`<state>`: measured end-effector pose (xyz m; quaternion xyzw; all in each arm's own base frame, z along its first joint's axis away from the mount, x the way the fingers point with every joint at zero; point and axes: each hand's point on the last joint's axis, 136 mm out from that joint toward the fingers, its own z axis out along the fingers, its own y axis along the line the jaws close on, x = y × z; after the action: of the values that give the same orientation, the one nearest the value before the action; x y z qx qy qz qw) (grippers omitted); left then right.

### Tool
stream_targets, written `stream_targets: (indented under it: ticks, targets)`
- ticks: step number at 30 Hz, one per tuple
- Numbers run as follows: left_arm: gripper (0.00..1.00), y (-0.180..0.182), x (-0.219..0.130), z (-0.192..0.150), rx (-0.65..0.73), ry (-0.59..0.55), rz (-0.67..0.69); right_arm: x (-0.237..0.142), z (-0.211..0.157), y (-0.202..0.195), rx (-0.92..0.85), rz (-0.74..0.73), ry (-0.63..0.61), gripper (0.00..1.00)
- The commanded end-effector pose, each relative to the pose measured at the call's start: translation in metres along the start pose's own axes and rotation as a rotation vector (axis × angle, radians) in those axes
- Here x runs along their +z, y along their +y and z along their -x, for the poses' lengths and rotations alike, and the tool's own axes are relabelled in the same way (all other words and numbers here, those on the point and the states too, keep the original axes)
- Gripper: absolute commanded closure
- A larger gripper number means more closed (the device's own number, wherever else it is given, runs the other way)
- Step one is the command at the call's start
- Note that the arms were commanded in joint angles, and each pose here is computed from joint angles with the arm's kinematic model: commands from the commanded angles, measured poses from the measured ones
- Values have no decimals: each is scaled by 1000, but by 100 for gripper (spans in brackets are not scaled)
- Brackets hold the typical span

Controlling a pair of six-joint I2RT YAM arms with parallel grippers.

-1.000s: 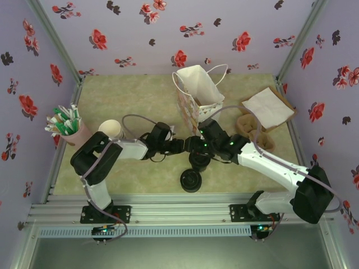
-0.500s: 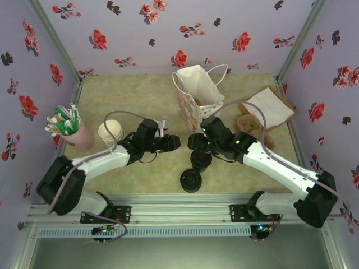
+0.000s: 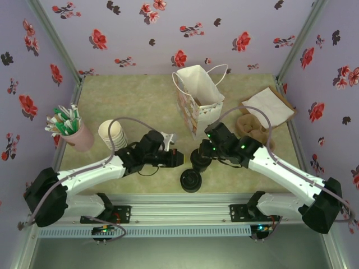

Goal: Pack the takeout coffee

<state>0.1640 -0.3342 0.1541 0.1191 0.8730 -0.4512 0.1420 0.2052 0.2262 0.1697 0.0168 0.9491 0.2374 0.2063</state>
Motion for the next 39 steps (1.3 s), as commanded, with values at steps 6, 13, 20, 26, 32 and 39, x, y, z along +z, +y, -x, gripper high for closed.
stream_targets:
  ticks: [6, 13, 20, 26, 32, 39]
  targets:
    - [98, -17, 10, 0, 19, 30, 3, 10, -14, -10, -13, -29, 43, 90]
    - [99, -29, 20, 4, 38, 40, -6, 13, -15, -15, -12, -44, 46, 89]
    - [100, -21, 29, -2, 39, 61, 27, 14, -17, -16, -11, -48, 49, 89]
    - [100, -14, 33, -3, 42, 65, 54, 16, -17, -17, -10, -49, 52, 89]
    - [100, -8, 40, -5, 37, 74, 68, 16, -19, -16, -12, -45, 57, 89]
    - [100, -3, 41, -6, 39, 78, 88, 17, -19, -16, -11, -48, 61, 89]
